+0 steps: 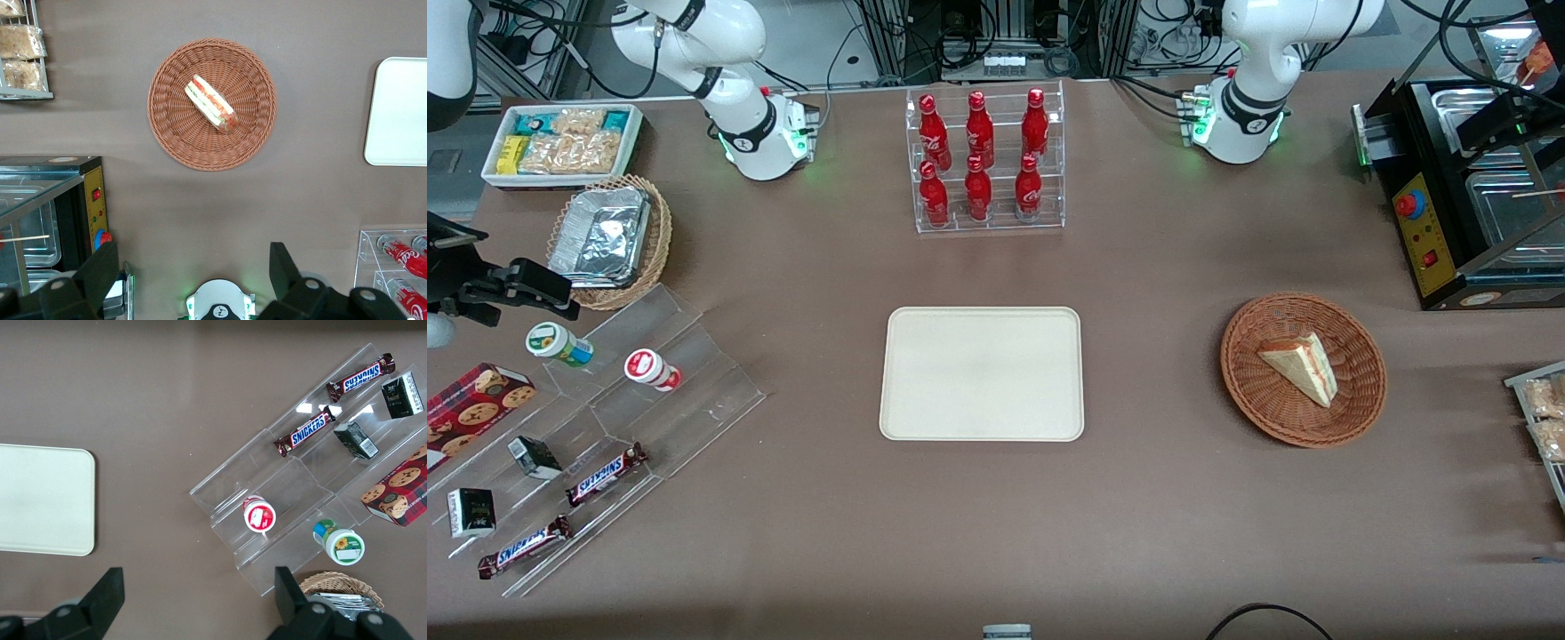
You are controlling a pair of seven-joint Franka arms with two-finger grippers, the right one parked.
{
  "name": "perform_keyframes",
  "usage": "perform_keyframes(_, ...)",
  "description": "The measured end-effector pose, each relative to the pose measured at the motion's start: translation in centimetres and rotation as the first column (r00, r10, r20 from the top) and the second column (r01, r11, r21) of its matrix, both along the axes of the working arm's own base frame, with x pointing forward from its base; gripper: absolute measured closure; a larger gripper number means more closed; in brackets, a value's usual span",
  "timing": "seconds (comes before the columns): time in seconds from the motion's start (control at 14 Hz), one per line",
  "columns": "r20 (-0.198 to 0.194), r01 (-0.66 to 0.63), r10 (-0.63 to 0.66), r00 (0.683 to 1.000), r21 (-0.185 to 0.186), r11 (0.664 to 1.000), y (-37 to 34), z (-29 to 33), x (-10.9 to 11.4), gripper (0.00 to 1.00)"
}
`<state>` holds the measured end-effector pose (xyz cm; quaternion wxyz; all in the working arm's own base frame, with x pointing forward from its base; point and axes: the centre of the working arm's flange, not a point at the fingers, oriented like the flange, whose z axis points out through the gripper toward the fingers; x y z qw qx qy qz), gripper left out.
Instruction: Place sandwich from basket to tray
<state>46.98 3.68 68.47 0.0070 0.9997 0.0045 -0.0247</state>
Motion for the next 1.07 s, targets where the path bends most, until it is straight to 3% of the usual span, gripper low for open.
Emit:
perform_keyframes(0.29,-0.018,-0.007,0.007,1.0,-0.001,1.0,0.2,-0.2,-0.1,0.0)
perform_keyframes(0.43,-0.045,-0.012,0.012,0.999,-0.001,1.0,0.2,-1.4,0.7,0.0)
perform_keyframes(0.64,-0.133,-0.071,0.072,0.988,0.008,0.997,0.7,-5.6,3.1,0.0)
perform_keyframes(0.86,-0.22,-0.176,0.18,0.959,0.034,0.984,2.0,-10.5,5.5,0.0)
perform_keyframes(1.0,-0.224,-0.264,0.271,0.936,0.06,0.963,2.6,-13.1,7.1,0.0)
perform_keyframes(1.07,-0.205,-0.327,0.335,0.919,0.076,0.942,2.6,-14.6,7.9,0.0)
